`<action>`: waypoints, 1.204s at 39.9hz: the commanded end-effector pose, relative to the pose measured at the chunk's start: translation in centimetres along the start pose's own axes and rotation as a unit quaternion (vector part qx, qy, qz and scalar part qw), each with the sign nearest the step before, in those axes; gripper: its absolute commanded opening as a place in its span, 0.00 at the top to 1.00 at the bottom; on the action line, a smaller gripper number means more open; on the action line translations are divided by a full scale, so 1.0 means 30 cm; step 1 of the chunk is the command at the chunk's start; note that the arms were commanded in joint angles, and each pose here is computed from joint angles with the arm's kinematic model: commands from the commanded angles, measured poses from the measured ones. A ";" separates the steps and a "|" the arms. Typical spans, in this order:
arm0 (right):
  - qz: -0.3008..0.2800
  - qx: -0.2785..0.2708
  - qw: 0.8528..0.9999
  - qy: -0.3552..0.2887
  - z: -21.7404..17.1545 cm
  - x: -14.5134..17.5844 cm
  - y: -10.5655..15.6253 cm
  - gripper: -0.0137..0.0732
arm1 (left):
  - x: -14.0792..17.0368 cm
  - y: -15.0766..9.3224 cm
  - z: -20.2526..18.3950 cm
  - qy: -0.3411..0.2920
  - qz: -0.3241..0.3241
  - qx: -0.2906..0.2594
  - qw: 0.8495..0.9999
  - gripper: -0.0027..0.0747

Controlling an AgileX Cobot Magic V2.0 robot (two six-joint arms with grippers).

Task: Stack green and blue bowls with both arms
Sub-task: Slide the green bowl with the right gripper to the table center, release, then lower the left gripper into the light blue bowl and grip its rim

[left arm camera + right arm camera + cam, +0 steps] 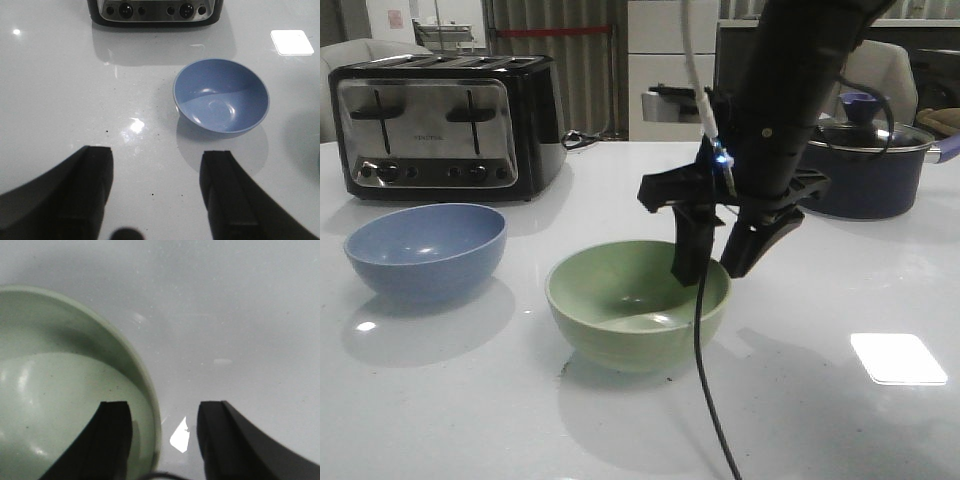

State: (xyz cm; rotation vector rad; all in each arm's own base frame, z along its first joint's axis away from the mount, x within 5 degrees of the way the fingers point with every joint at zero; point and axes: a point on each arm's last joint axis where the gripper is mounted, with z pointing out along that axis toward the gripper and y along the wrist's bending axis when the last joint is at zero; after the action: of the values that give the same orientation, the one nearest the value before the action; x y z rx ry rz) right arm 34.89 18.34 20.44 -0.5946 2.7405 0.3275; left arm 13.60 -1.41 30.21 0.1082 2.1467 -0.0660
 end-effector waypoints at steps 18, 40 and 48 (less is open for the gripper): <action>-0.082 0.029 0.968 -0.234 -0.537 0.272 0.049 0.33 | -0.054 -0.001 -0.014 -0.051 -0.008 0.001 0.999 0.38; -0.088 0.027 0.943 -0.321 -0.671 0.617 0.051 0.33 | -0.055 -0.001 -0.013 -0.051 -0.004 0.001 0.999 0.38; -0.090 0.027 0.936 -0.338 -0.696 0.636 0.054 0.33 | -0.066 -0.001 0.030 -0.027 0.004 0.001 1.000 0.27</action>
State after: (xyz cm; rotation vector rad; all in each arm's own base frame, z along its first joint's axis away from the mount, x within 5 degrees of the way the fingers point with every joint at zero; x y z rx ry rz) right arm 12.23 6.87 31.72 -0.6019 2.1122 0.3268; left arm 14.36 -1.48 29.60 0.1225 2.1892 -0.0579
